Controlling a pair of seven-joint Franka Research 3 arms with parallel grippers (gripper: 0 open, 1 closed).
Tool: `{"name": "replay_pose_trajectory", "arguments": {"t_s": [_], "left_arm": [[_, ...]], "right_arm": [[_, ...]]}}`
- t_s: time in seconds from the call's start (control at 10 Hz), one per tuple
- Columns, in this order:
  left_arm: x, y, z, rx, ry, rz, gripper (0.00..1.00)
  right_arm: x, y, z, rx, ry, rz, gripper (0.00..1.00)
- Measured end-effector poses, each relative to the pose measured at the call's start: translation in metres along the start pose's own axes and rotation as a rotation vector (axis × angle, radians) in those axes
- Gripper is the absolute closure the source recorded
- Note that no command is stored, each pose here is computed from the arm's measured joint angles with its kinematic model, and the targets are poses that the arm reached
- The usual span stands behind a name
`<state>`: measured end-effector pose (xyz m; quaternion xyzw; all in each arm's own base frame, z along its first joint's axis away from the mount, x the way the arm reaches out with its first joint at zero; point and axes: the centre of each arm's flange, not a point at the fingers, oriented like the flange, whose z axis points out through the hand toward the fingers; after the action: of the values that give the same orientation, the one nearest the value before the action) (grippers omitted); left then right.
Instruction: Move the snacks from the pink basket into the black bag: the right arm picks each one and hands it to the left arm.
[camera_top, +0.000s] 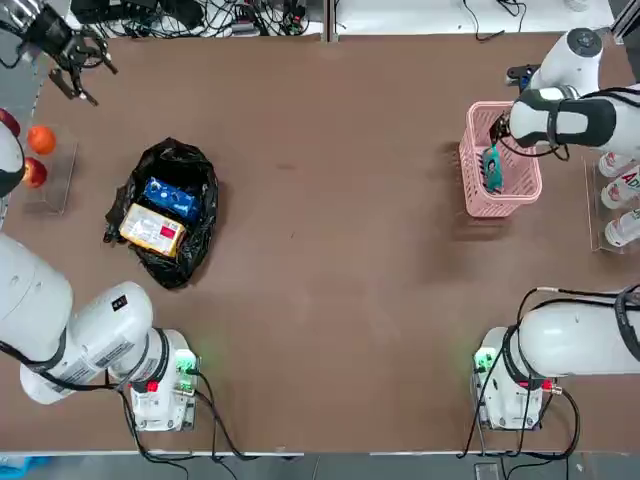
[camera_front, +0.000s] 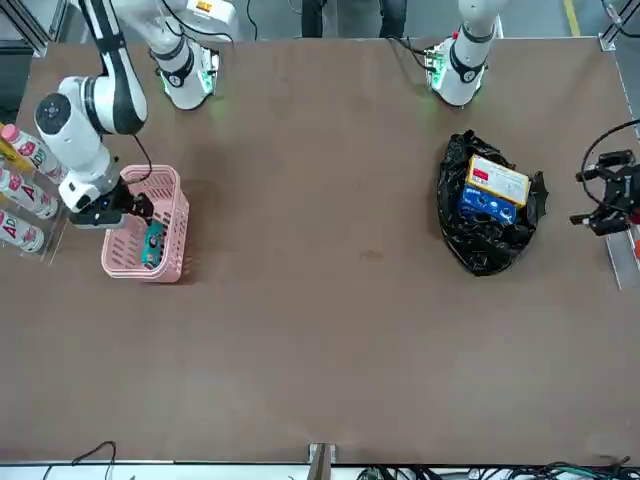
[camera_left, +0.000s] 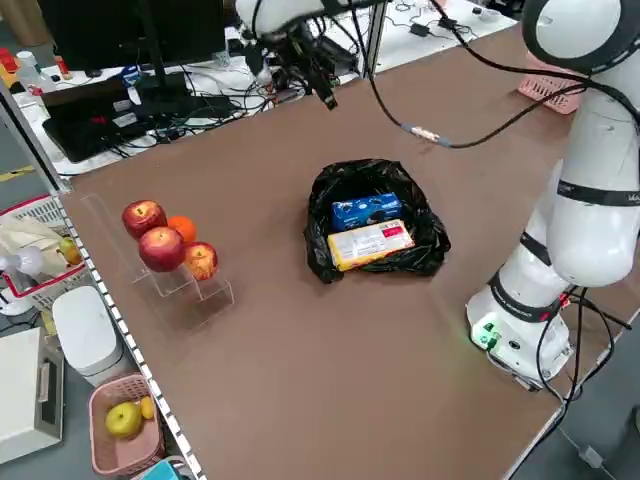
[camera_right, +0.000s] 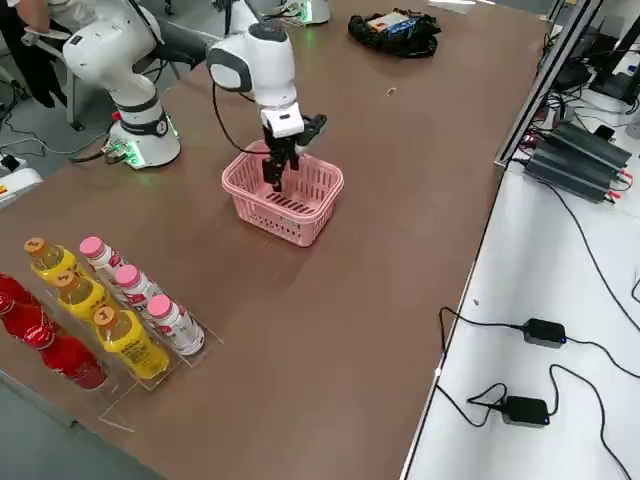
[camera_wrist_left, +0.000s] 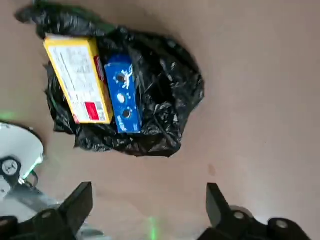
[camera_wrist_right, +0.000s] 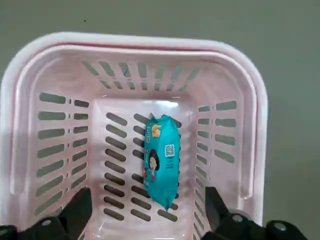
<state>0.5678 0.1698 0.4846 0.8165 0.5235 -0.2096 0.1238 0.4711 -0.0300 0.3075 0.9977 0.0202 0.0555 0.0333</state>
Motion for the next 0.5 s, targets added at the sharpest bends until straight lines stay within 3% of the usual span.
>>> {"name": "replay_pose_trajectory", "arguments": {"t_s": [0.3, 0.5], "left_arm": [[-0.067, 0.04, -0.025, 0.103, 0.138, 0.165, 0.0], [-0.088, 0.051, -0.033, 0.108, 0.168, 0.275, 0.0]], "right_arm": [[-0.002, -0.003, 0.027, 0.0, -0.032, -0.006, 0.04], [-0.002, -0.004, 0.035, 0.0, -0.034, -0.009, 0.09]]}}
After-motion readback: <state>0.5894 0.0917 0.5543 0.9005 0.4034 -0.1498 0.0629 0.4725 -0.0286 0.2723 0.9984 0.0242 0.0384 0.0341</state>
